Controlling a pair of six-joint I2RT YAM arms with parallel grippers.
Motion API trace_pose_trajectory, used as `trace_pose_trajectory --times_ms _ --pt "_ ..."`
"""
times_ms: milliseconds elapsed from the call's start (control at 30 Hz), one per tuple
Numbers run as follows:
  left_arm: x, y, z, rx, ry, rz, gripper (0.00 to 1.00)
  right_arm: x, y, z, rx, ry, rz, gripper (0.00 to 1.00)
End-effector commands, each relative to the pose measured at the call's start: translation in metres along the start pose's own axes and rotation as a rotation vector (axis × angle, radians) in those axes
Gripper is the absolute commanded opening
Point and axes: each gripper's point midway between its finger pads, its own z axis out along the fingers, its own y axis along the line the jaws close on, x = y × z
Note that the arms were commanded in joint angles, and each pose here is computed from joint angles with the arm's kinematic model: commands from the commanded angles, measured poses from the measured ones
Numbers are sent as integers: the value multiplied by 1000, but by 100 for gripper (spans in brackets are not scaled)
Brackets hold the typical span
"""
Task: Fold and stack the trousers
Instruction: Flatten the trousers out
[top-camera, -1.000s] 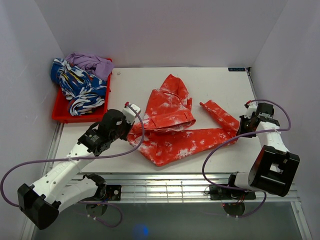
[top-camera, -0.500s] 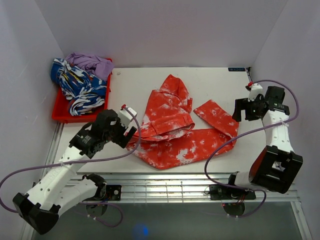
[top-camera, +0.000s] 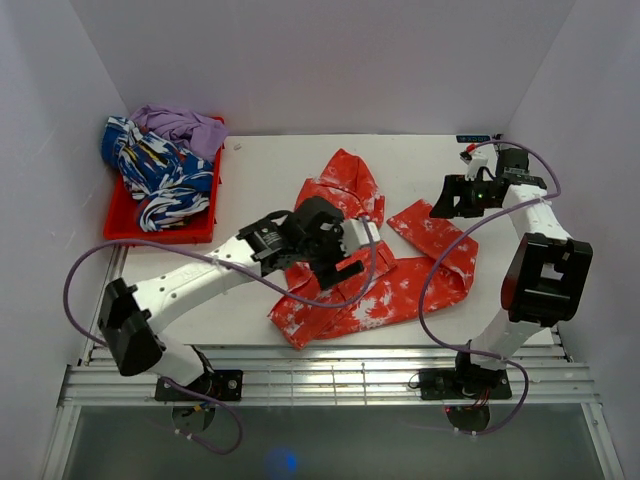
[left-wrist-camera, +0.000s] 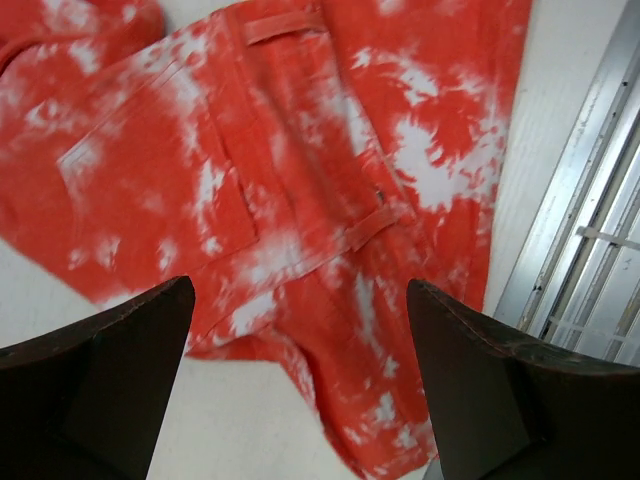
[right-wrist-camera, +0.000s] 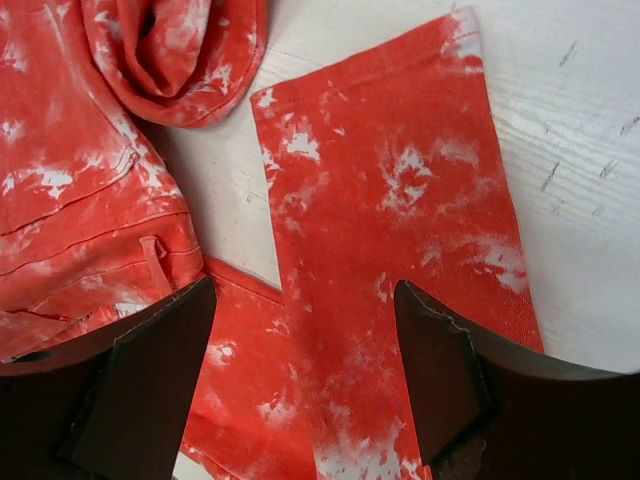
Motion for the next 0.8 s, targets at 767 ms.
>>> trace_pose_trajectory --times_ms 767 --pt "16 -24 195 -123 181 -176 79 32 -25 -8 28 -12 214 51"
